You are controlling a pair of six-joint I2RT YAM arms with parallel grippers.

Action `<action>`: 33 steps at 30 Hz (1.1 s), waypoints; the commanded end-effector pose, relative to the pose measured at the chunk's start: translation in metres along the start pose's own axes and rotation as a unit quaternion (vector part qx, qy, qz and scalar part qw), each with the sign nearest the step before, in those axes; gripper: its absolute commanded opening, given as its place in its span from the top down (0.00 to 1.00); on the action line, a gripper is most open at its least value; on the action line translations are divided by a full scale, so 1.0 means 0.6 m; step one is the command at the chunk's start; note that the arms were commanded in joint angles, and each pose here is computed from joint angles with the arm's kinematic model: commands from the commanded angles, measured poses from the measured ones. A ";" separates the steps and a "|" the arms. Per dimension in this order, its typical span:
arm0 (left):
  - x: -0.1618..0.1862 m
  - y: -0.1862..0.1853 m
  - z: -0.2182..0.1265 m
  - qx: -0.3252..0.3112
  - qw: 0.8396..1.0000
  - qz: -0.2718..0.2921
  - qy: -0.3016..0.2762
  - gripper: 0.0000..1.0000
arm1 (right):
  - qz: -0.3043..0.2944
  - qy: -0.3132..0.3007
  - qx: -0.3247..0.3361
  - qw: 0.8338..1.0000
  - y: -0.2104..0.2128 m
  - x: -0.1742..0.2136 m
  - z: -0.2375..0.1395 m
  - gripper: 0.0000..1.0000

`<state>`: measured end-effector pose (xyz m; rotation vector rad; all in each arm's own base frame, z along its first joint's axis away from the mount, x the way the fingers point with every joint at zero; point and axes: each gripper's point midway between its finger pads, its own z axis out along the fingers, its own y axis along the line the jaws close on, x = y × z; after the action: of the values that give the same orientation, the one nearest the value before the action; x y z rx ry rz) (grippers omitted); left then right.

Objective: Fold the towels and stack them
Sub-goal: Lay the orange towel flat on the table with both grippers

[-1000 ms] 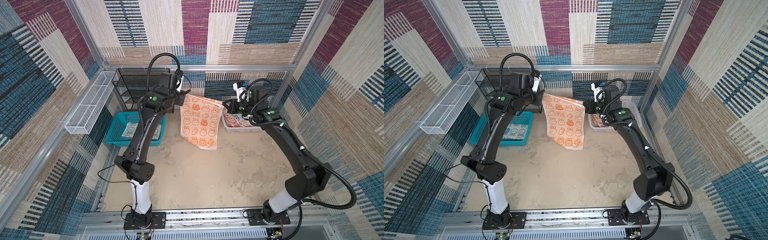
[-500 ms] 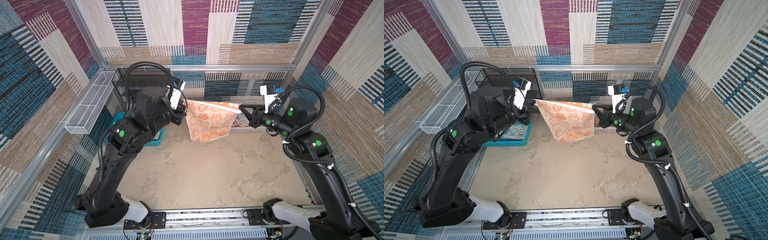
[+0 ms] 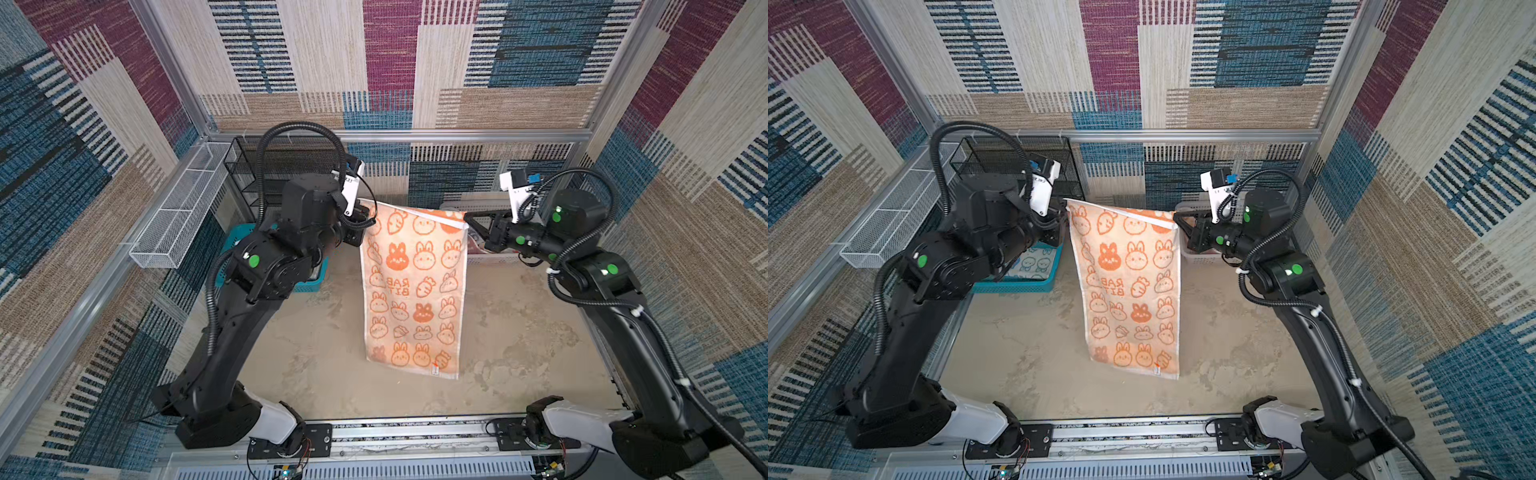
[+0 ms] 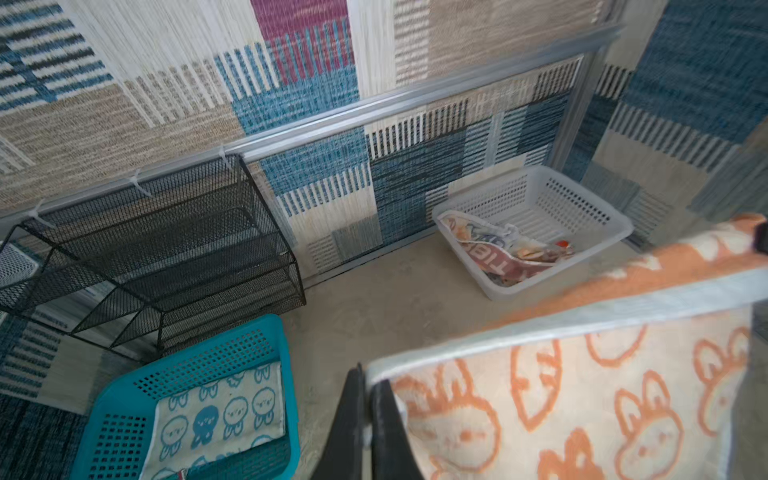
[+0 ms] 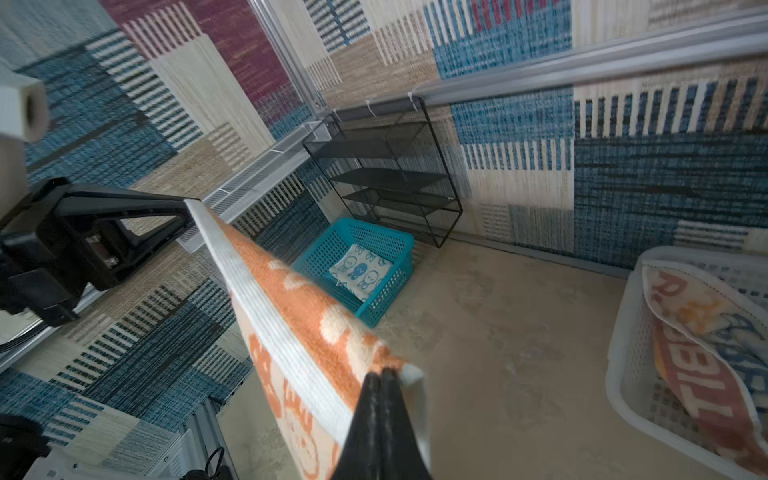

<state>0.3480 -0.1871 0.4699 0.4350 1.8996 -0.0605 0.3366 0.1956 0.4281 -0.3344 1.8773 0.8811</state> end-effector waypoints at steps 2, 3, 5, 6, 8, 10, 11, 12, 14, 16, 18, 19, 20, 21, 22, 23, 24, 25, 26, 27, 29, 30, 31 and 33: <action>0.059 0.015 0.130 -0.015 0.999 0.008 0.046 1.00 | 0.033 0.022 0.037 0.999 -0.073 0.030 0.082 1.00; 0.076 0.015 0.165 -0.016 0.998 0.009 0.054 1.00 | 0.039 0.029 0.042 0.998 -0.091 0.040 0.102 1.00; 0.116 0.017 0.238 -0.011 0.997 0.008 0.082 1.00 | 0.055 0.049 0.057 0.996 -0.139 0.064 0.149 1.00; 0.131 0.019 0.268 -0.006 0.995 0.004 0.097 1.00 | 0.062 0.057 0.061 0.995 -0.158 0.073 0.168 1.00; 0.167 0.025 0.327 0.002 0.991 -0.002 0.132 1.00 | 0.075 0.077 0.075 0.991 -0.205 0.098 0.210 1.00; 0.199 0.032 0.378 0.004 0.988 0.003 0.155 1.00 | 0.087 0.097 0.086 0.988 -0.246 0.125 0.247 1.00; 0.212 0.037 0.401 0.004 0.986 0.005 0.164 1.00 | 0.091 0.104 0.090 0.986 -0.262 0.132 0.265 1.00; 0.223 0.039 0.417 0.004 0.985 0.005 0.173 1.00 | 0.095 0.114 0.090 0.985 -0.275 0.145 0.281 1.00; 0.245 0.039 0.444 0.010 0.981 0.006 0.195 1.00 | 0.106 0.135 0.093 0.981 -0.300 0.175 0.312 1.00; 0.271 0.032 0.456 0.016 0.976 0.008 0.217 1.00 | 0.115 0.148 0.091 0.978 -0.313 0.199 0.328 1.00; 0.298 0.025 0.456 0.023 0.971 0.002 0.236 1.00 | 0.122 0.158 0.093 0.975 -0.323 0.222 0.334 1.00; 0.313 0.022 0.452 0.024 0.969 -0.005 0.247 1.00 | 0.124 0.163 0.094 0.974 -0.327 0.232 0.334 1.00; 0.328 0.018 0.448 0.026 0.966 -0.015 0.257 1.00 | 0.125 0.168 0.095 0.973 -0.329 0.244 0.334 1.00; 0.342 0.014 0.443 0.029 0.963 -0.023 0.266 1.00 | 0.126 0.172 0.096 0.972 -0.331 0.254 0.331 1.00; 0.359 0.010 0.437 0.030 0.960 -0.034 0.277 1.00 | 0.129 0.177 0.099 0.971 -0.334 0.266 0.328 1.00; 0.375 0.008 0.429 0.027 0.956 -0.044 0.288 1.00 | 0.135 0.187 0.102 0.968 -0.338 0.288 0.322 1.00; 0.390 0.006 0.420 0.026 0.952 -0.052 0.299 1.00 | 0.138 0.192 0.104 0.966 -0.340 0.302 0.317 1.00; 0.408 0.002 0.411 0.025 0.948 -0.063 0.311 1.00 | 0.142 0.198 0.107 0.964 -0.340 0.318 0.311 1.00; 0.425 -0.001 0.402 0.024 0.945 -0.068 0.320 1.00 | 0.145 0.203 0.110 0.962 -0.341 0.335 0.301 1.00; 0.440 -0.003 0.394 0.020 0.942 -0.071 0.328 1.00 | 0.147 0.207 0.110 0.961 -0.339 0.347 0.294 1.00; 0.472 -0.007 0.374 0.017 0.934 -0.081 0.347 1.00 | 0.154 0.216 0.114 0.957 -0.336 0.373 0.276 1.00; 0.483 -0.010 0.365 0.018 0.931 -0.083 0.354 1.00 | 0.155 0.220 0.114 0.956 -0.333 0.383 0.268 1.00; 0.495 -0.013 0.356 0.018 0.929 -0.081 0.361 1.00 | 0.155 0.223 0.117 0.955 -0.329 0.393 0.259 1.00; 0.512 -0.019 0.338 0.017 0.925 -0.078 0.373 1.00 | 0.155 0.229 0.116 0.954 -0.317 0.410 0.242 1.00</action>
<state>0.4409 -0.1714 0.1118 0.4240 2.6831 -0.0473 0.4342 0.2024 0.0930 -0.1035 2.5231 0.8384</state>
